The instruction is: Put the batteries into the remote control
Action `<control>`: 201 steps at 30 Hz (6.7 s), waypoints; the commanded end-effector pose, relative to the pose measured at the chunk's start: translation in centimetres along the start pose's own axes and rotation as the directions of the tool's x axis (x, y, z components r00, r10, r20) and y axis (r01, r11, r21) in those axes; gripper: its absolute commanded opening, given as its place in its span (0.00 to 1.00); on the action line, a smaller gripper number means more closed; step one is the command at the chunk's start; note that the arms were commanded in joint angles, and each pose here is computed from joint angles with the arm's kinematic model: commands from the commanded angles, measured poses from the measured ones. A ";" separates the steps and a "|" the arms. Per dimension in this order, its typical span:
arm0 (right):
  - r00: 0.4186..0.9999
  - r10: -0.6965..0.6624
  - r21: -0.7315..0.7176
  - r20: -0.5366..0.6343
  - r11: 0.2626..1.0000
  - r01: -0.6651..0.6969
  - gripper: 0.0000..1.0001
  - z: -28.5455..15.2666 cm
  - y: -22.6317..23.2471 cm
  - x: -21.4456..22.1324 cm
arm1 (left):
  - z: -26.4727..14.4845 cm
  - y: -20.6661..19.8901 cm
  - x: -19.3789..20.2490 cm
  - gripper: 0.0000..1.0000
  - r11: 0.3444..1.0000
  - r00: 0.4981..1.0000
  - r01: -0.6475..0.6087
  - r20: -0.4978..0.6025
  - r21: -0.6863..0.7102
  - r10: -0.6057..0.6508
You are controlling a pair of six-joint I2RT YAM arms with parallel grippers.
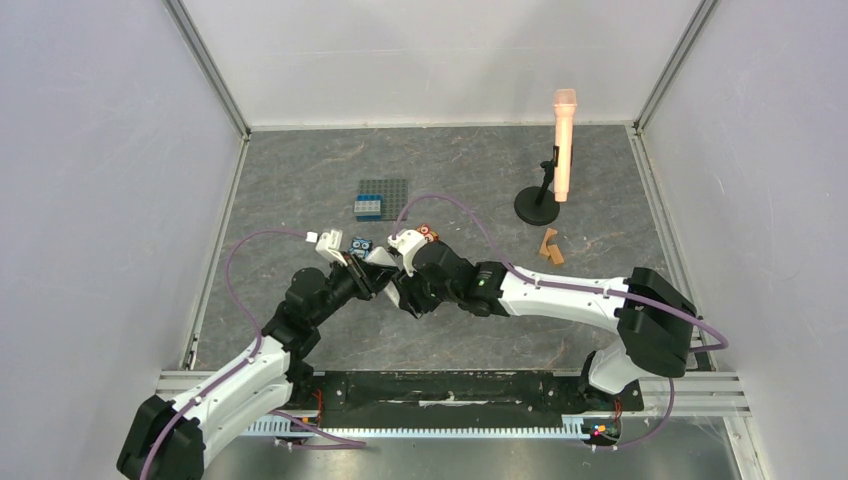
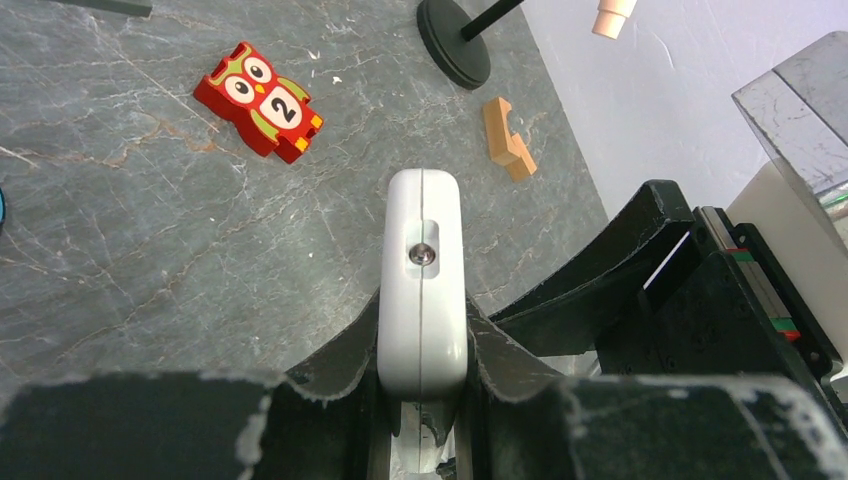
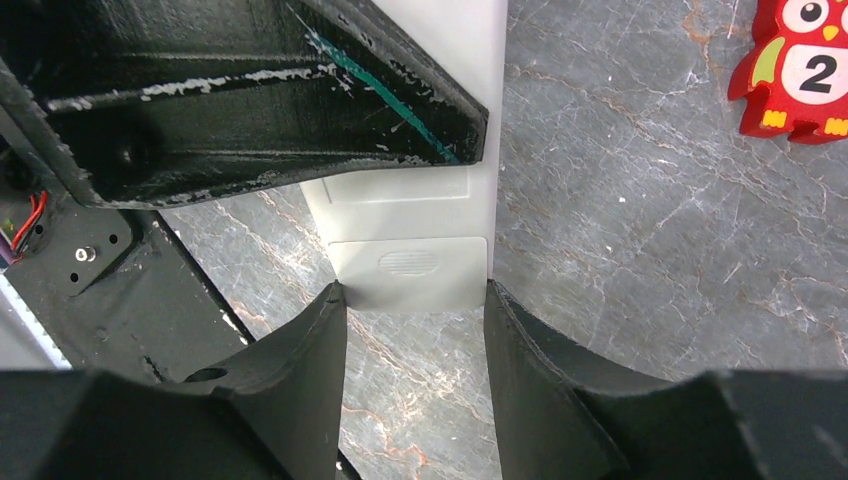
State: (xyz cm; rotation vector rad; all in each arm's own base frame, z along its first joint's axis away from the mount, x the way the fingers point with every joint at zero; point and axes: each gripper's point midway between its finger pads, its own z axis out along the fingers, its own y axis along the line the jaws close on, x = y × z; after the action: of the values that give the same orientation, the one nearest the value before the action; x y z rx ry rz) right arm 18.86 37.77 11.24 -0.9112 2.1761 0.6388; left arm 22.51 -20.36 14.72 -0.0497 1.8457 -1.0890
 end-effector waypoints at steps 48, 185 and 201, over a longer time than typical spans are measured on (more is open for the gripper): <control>0.997 -0.052 -0.056 0.058 0.997 0.055 0.67 -5.2 0.8 -6.7 | 0.4 -3.0 -3.1 0.02 0.916 0.912 0.396 0.089 0.061 -0.400; 0.743 0.567 -0.500 0.356 0.787 -0.361 0.88 -15.1 1.6 -7.2 | -2.5 -15.0 -2.3 0.02 0.852 0.918 0.332 -0.345 0.406 -0.193; 0.914 0.306 -0.597 0.266 0.797 -0.093 0.58 -14.8 5.6 -5.1 | -5.4 -18.3 -2.2 0.02 0.766 0.928 0.202 -0.370 0.611 0.050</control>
State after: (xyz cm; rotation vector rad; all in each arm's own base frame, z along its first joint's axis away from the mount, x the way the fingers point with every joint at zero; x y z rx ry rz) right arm 11.70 33.16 23.66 -0.6890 1.8519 1.4810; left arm 13.83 -26.90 26.93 0.3359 1.8354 -1.8380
